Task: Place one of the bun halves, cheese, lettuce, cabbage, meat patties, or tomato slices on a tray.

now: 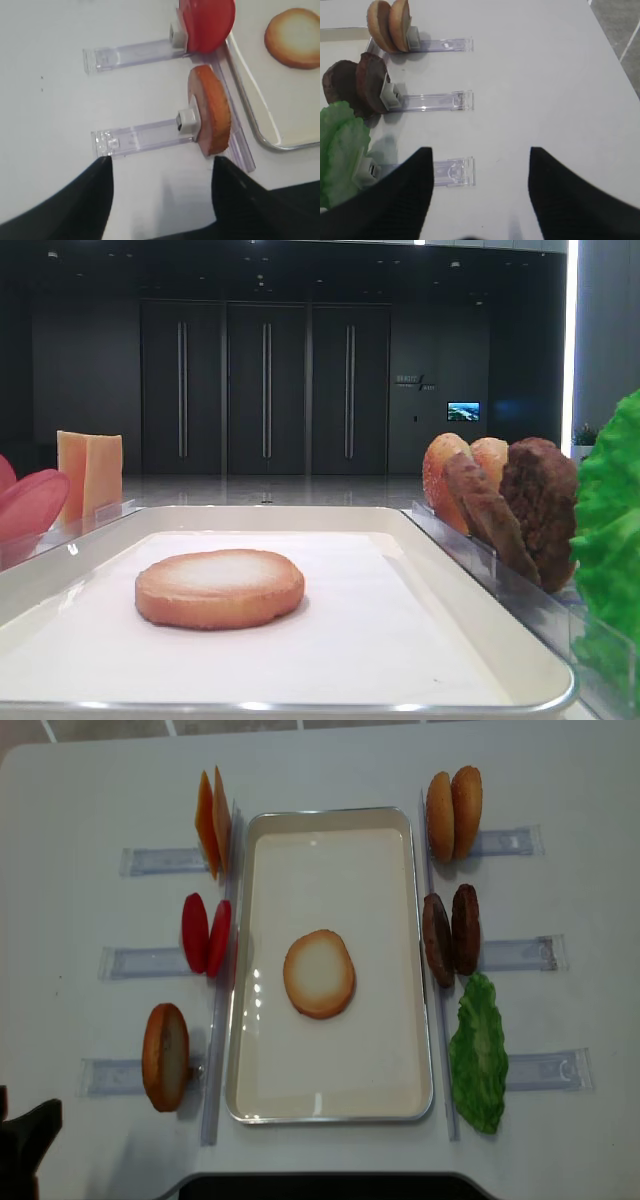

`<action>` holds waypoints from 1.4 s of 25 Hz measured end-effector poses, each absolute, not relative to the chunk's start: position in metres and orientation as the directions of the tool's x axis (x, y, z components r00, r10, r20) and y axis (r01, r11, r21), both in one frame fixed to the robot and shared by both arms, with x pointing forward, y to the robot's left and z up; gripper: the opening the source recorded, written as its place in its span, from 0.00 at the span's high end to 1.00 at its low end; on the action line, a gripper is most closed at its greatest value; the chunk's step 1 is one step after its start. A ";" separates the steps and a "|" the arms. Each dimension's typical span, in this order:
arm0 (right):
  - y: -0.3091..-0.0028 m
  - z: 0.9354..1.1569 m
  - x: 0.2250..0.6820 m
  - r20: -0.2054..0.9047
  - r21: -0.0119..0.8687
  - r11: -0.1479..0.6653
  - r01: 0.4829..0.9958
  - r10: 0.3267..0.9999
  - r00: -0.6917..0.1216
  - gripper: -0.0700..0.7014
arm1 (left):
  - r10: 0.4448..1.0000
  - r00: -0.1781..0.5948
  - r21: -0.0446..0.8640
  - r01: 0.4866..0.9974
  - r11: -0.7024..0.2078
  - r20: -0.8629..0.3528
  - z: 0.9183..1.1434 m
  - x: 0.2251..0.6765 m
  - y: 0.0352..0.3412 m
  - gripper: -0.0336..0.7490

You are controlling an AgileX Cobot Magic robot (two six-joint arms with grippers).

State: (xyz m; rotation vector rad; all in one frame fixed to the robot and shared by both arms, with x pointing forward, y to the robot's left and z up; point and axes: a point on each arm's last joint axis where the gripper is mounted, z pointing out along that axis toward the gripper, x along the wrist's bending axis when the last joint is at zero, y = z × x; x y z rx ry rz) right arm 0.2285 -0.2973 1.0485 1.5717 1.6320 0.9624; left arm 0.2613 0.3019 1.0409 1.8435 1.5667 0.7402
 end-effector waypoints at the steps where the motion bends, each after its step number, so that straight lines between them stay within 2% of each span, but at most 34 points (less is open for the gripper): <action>1: -0.297 1.049 0.228 0.027 0.862 0.004 0.507 0.998 -0.053 0.39 | 0.988 0.148 0.764 0.634 -0.119 0.031 1.041 0.258 0.302 0.36; 6: -0.297 1.049 0.228 0.027 0.862 0.004 0.507 0.998 -0.053 0.39 | 0.988 0.151 0.852 0.513 -0.102 0.027 1.042 0.236 0.306 0.36; 8: -0.297 1.049 0.228 0.027 0.862 0.004 0.507 0.998 -0.053 0.39 | 0.987 0.156 0.863 0.495 -0.104 0.029 1.042 0.233 0.306 0.36; 22: -0.297 1.049 0.228 0.027 0.862 0.004 0.507 0.998 -0.053 0.39 | 0.985 0.170 0.863 0.494 -0.110 0.029 1.042 0.233 0.305 0.36; 28: -0.297 1.049 0.228 0.027 0.862 0.004 0.507 0.998 -0.053 0.39 | 0.998 0.049 0.863 0.503 -0.048 0.028 1.042 0.232 0.304 0.36; 35: -0.297 1.049 0.228 0.027 0.862 0.004 0.507 0.998 -0.053 0.39 | 0.999 0.039 0.862 0.504 -0.044 0.028 1.042 0.232 0.304 0.36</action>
